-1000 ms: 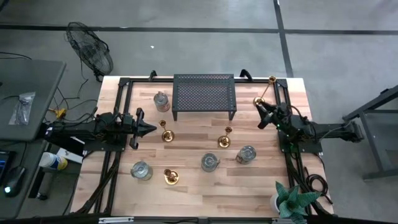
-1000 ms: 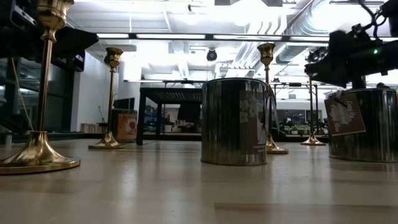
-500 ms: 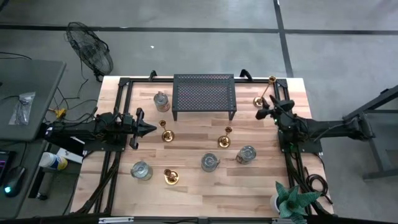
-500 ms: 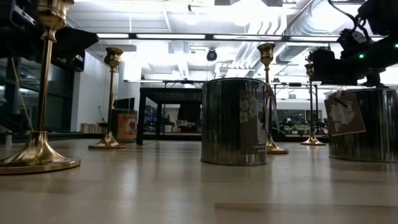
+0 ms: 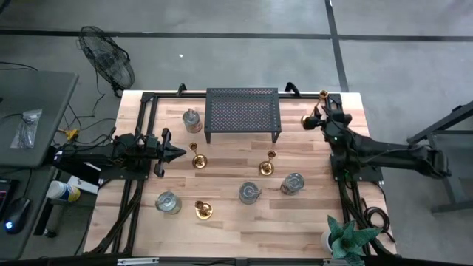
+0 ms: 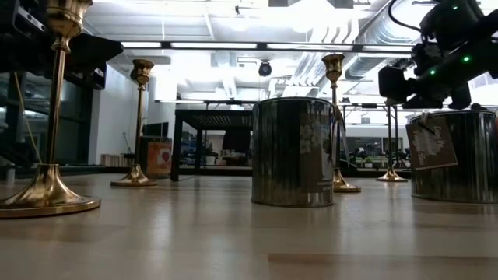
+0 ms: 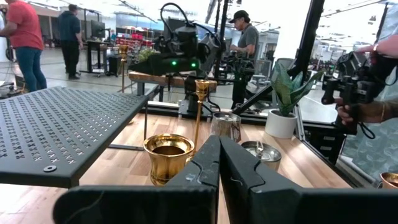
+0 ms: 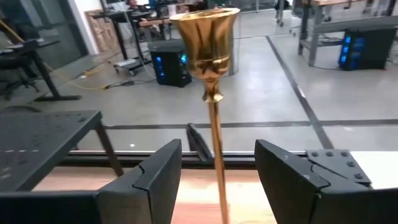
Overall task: Pick & Place candle stick holders
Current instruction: Put the golden candle holder on the shelf
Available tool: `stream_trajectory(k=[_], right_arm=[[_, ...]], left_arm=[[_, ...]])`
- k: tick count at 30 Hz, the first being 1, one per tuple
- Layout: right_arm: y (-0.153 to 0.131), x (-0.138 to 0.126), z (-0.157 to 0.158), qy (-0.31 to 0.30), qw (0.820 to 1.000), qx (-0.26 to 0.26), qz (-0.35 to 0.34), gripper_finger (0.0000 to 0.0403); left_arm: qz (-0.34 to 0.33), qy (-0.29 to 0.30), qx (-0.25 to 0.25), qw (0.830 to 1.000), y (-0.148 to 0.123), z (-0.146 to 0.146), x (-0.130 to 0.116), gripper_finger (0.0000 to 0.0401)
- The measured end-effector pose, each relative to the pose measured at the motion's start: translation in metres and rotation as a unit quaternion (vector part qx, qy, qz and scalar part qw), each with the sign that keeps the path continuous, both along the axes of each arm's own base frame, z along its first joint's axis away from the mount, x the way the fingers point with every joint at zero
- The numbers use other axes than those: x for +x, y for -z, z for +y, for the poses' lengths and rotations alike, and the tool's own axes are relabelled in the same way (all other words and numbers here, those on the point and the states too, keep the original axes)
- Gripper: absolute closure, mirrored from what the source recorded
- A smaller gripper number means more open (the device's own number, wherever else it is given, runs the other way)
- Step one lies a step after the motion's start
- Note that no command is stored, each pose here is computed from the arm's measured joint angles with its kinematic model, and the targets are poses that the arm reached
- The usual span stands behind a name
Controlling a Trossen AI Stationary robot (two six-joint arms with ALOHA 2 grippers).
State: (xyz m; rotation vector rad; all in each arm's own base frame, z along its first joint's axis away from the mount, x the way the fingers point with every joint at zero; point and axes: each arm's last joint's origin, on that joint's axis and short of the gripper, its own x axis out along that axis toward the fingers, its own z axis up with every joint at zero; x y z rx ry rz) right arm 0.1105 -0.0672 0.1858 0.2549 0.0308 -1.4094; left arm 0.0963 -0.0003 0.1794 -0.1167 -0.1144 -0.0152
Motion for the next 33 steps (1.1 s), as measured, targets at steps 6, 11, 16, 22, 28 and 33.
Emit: stream_trajectory(k=[6, 11, 16, 22, 28, 33], right_arm=[[-0.001, 0.003, -0.009, 0.009, 1.0, 0.007, -0.002, 0.0206], [0.0, 0.007, -0.017, 0.011, 1.0, 0.009, -0.014, 0.0206], [0.001, 0.009, -0.023, 0.025, 0.999, 0.006, -0.02, 0.0208], [0.002, 0.01, -0.029, 0.019, 0.999, 0.009, -0.025, 0.0236], [0.003, 0.012, -0.032, 0.012, 0.999, 0.011, -0.029, 0.0276], [0.004, 0.013, -0.032, 0.012, 0.999, 0.012, -0.028, 0.0306]], left_arm=[[0.0, 0.0, 0.0, 1.0, 0.0, 0.0, 0.0, 0.04], [0.0, 0.0, 0.0, 1.0, 0.0, 0.0, 0.0, 0.04], [0.0, 0.0, 0.0, 1.0, 0.0, 0.0, 0.0, 0.04], [0.0, 0.0, 0.0, 1.0, 0.0, 0.0, 0.0, 0.04], [0.0, 0.0, 0.0, 1.0, 0.0, 0.0, 0.0, 0.04], [0.0, 0.0, 0.0, 1.0, 0.0, 0.0, 0.0, 0.04]])
